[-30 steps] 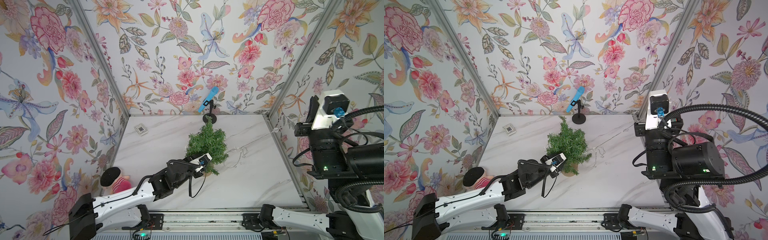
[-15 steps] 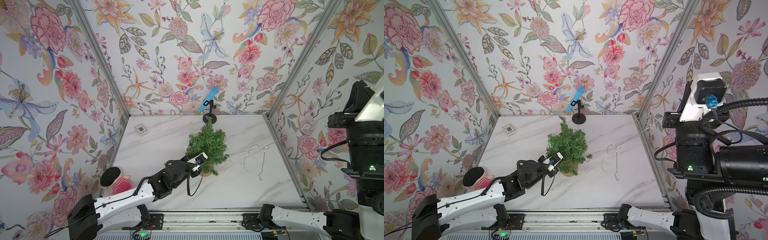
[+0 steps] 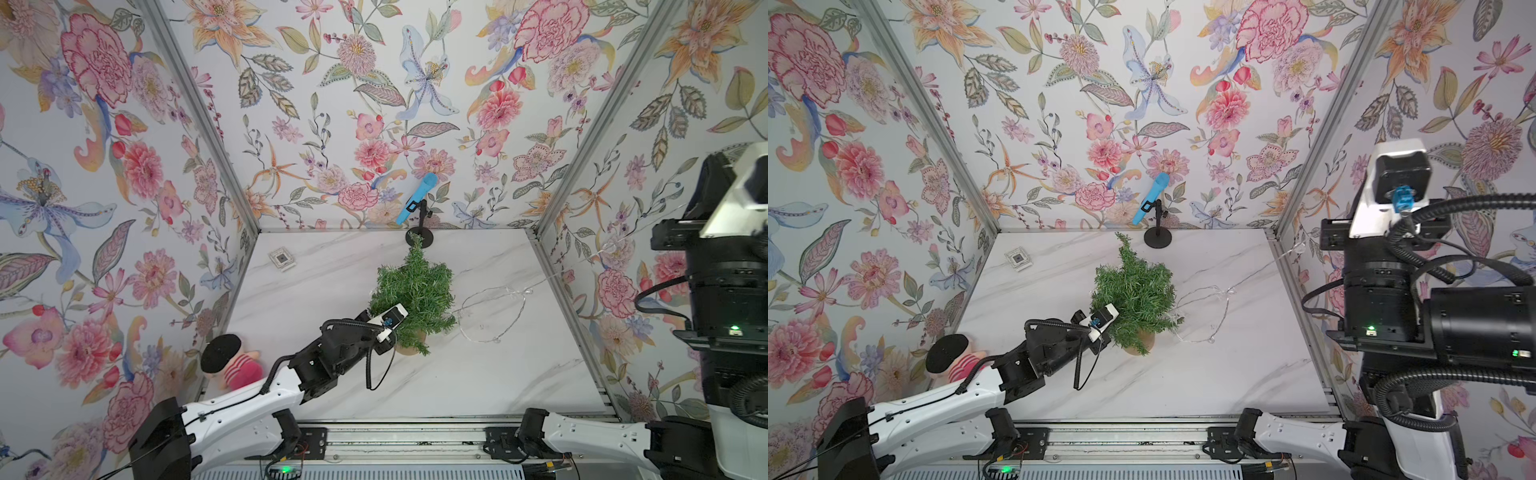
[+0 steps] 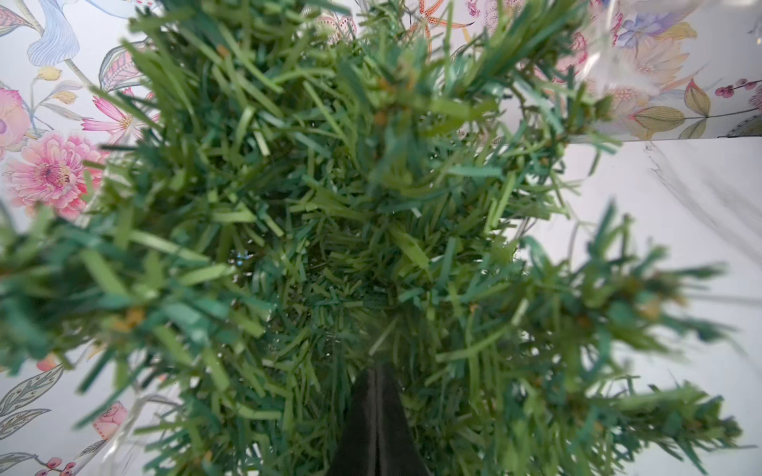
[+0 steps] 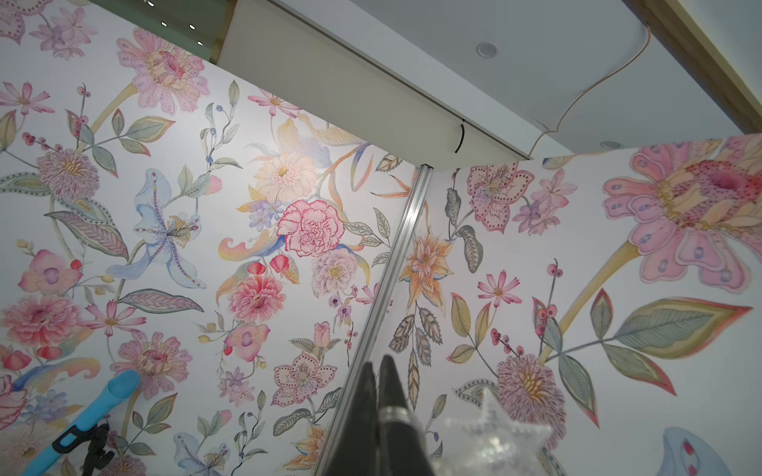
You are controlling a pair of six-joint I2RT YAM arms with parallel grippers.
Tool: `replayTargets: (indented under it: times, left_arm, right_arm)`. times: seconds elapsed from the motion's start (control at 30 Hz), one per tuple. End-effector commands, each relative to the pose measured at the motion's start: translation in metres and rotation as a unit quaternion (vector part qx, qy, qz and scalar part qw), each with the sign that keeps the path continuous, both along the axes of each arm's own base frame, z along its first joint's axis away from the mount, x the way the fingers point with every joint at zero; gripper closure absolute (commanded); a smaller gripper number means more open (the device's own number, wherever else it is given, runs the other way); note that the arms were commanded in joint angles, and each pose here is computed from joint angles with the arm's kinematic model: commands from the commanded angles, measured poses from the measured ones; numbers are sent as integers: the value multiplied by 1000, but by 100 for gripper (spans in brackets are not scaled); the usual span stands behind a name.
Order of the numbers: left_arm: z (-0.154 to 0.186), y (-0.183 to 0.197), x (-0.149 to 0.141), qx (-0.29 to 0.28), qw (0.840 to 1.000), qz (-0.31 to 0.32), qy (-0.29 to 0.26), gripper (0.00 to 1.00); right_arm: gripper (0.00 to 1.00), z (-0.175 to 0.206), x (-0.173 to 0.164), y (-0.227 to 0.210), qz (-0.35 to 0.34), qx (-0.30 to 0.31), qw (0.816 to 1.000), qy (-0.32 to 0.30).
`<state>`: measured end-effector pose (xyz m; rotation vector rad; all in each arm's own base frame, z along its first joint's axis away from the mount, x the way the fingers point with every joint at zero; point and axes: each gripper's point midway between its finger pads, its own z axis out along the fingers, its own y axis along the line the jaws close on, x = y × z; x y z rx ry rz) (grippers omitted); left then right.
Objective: Wrap string light around the christmas tree
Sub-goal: Wrap the light string around the Christmas tree.
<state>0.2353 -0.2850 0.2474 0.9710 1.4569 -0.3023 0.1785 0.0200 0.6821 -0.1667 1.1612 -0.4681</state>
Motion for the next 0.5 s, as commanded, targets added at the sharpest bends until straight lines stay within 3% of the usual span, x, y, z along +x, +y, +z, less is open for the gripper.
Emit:
replayTargets:
  times: [0.0, 0.17, 0.3, 0.47]
  left_arm:
    - [33, -7, -7, -39, 999, -34, -8, 94]
    - [68, -8, -16, -68, 996, -57, -25, 69]
    - [94, -10, -21, -83, 994, -70, -14, 41]
    - [131, -21, -40, -104, 986, -128, -5, 35]
  right_arm:
    - [100, -27, 22, 41, 24, -9, 1000, 18]
    - [100, -61, 55, 75, 53, 8, 998, 38]
    - [100, -82, 95, 81, 77, 38, 994, 75]
    - [100, -73, 116, 60, 109, 108, 986, 68]
